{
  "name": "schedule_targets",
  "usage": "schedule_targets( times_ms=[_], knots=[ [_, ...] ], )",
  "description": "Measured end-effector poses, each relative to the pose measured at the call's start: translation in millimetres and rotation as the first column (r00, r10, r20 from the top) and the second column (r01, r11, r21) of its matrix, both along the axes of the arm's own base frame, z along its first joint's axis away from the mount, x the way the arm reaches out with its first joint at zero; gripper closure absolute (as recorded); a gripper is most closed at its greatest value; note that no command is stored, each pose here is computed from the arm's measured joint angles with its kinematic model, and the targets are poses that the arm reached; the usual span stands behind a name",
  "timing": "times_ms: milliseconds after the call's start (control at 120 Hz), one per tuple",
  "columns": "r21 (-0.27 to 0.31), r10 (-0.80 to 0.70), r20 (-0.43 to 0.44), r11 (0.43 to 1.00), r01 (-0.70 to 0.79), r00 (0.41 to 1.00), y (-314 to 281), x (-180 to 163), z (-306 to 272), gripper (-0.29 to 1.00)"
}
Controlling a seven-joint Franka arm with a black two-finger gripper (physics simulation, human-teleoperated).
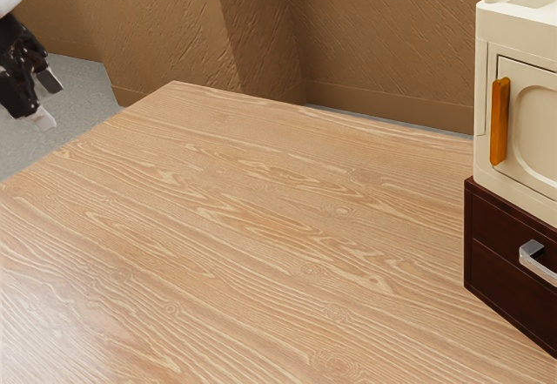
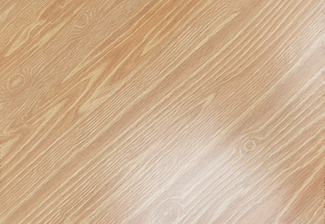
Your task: Pull the drawer handle with one arm to open the drawer
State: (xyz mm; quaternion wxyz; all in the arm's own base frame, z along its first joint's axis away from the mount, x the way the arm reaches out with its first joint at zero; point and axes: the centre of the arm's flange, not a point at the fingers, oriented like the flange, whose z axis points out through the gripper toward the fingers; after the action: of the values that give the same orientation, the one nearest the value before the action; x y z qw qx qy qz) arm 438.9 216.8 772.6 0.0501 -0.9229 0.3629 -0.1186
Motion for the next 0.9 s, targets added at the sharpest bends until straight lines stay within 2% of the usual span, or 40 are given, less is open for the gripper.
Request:
schedule_targets(
  times_ms=[108, 417, 508, 583, 683, 817, 900],
  knots=[
    [0.019, -0.028, -0.050, 0.999, 0.029, 0.998, -22, 27, -18, 0.00],
    [0.026, -0.029, -0.154, 0.999, 0.033, 0.988, -33, 62, -64, 0.00],
    [-0.018, -0.035, -0.170, 0.999, 0.033, 0.985, -35, 67, -79, 0.00],
    [-0.045, -0.053, -0.216, 0.998, 0.044, 0.975, -42, 69, -101, 0.00],
    [-0.070, -0.131, -0.255, 0.991, 0.117, 0.958, -79, 66, -115, 0.00],
    [0.030, -0.318, -0.269, 0.941, 0.338, 0.909, -180, 57, -100, 0.00],
    [0.069, -0.379, -0.271, 0.909, 0.411, 0.885, -206, 41, -102, 0.00]
  ],
)
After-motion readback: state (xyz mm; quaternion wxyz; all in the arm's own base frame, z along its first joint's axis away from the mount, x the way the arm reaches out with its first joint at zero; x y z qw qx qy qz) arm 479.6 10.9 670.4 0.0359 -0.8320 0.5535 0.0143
